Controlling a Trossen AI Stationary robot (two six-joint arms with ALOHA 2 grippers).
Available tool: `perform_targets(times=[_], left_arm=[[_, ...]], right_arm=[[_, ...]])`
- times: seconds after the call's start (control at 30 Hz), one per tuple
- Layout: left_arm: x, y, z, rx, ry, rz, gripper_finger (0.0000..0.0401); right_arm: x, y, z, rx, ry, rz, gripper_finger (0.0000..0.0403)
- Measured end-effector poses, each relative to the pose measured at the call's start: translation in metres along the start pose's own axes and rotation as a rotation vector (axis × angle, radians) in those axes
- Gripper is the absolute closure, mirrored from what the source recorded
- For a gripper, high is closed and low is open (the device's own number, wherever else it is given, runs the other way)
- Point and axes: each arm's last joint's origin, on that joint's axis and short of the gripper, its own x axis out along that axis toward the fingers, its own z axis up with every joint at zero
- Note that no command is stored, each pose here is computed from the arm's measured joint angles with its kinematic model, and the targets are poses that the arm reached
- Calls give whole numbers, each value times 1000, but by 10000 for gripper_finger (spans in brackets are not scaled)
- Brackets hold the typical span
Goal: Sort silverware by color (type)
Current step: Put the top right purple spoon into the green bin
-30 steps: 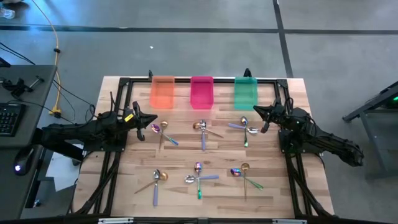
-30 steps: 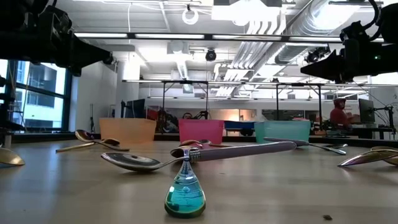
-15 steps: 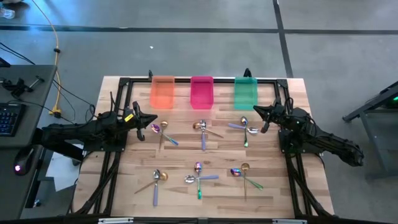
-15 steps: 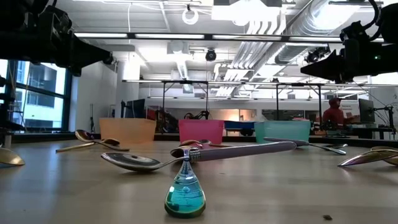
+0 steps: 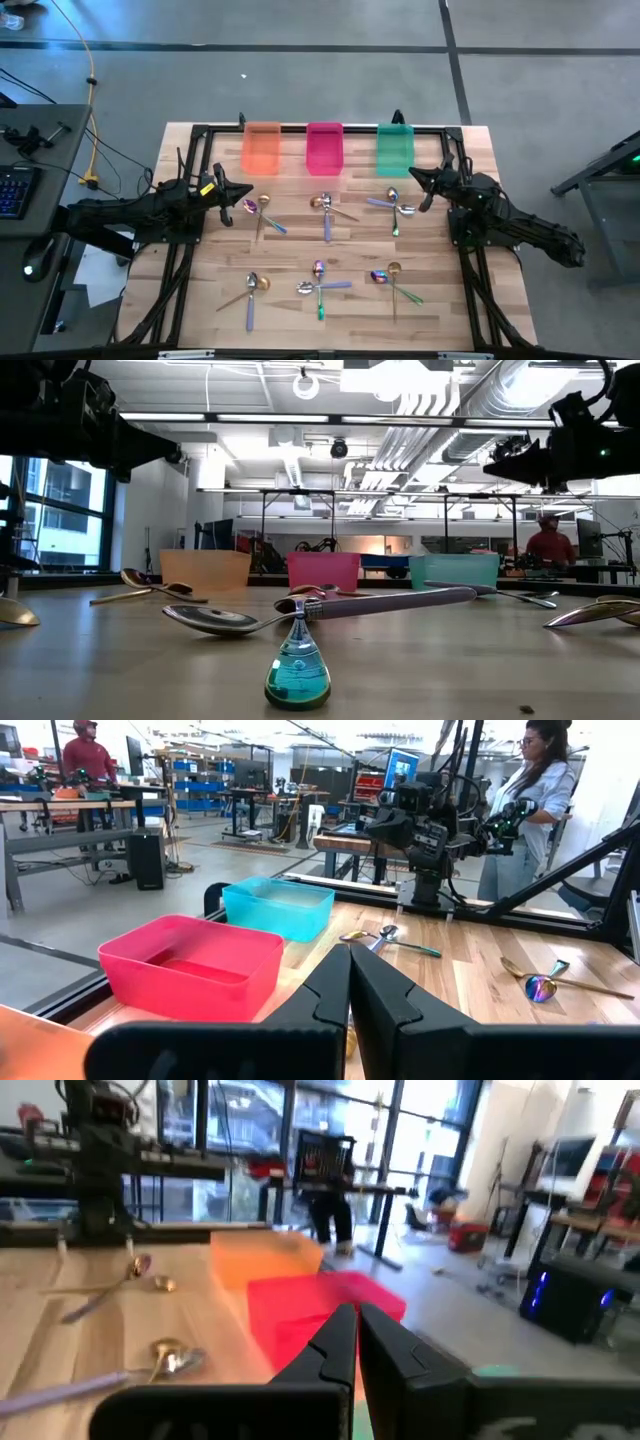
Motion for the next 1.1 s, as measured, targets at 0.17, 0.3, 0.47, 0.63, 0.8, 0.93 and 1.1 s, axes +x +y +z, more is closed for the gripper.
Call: perform_targets(times=[0.17, 0.3, 0.47, 0.63, 0.8, 0.93, 1.1], left_arm=[[0, 0, 0, 0, 1, -1, 401], [0, 0, 1, -1, -7, 0, 401], [0, 0, 1, -4, -9, -1, 401], [0, 0, 1, -5, -14, -1, 401], [0, 0, 1, 2, -13, -1, 401], [0, 0, 0, 9, 3, 0, 401], [0, 0, -1, 10, 8, -3, 401]], right_arm=[[-1, -1, 11, 201, -110, 4, 402], [-2, -3, 19, 234, -206, -20, 402], [-2, -4, 24, 290, -244, 0, 402], [6, -4, 25, 283, -171, -17, 402], [22, -2, 18, 309, -5, -18, 402], [38, 1, 12, 353, 170, -30, 402], [60, 9, 8, 371, 416, -68, 386]])
